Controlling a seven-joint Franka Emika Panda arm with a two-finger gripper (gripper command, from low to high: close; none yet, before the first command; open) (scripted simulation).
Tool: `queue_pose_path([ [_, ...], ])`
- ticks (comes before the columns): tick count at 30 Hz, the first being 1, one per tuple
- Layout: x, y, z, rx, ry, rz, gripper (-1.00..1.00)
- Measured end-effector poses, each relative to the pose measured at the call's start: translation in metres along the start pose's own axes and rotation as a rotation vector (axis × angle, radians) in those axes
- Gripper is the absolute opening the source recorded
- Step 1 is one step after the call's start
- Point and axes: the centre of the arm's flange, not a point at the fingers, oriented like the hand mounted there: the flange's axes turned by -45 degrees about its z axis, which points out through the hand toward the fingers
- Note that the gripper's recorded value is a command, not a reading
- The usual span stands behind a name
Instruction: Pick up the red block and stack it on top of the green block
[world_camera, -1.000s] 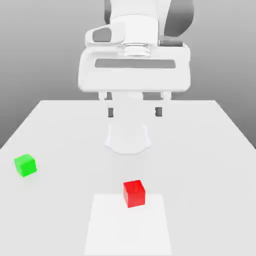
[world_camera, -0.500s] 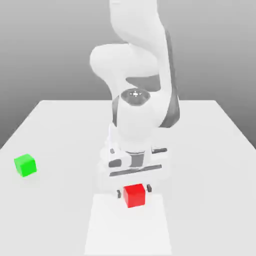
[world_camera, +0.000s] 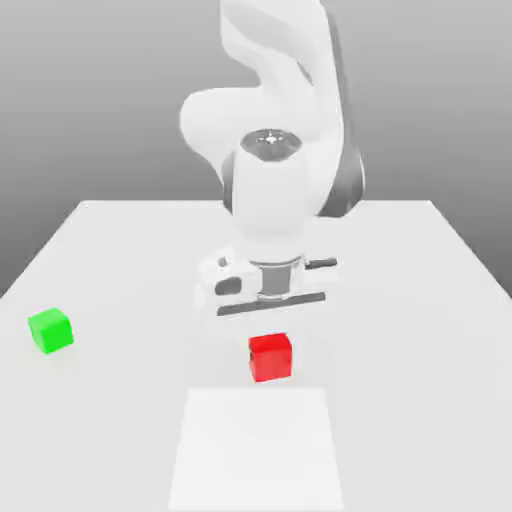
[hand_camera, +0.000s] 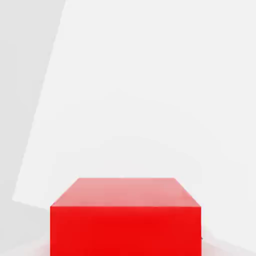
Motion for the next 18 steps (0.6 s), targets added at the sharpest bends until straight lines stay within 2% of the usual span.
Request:
queue_pose_path([
  [9,-0.023,0.135,-0.017,0.004,0.01,0.722,-1.0],
  [18,-0.106,0.258,-0.029,0.002,0.009,1.457,-1.0],
])
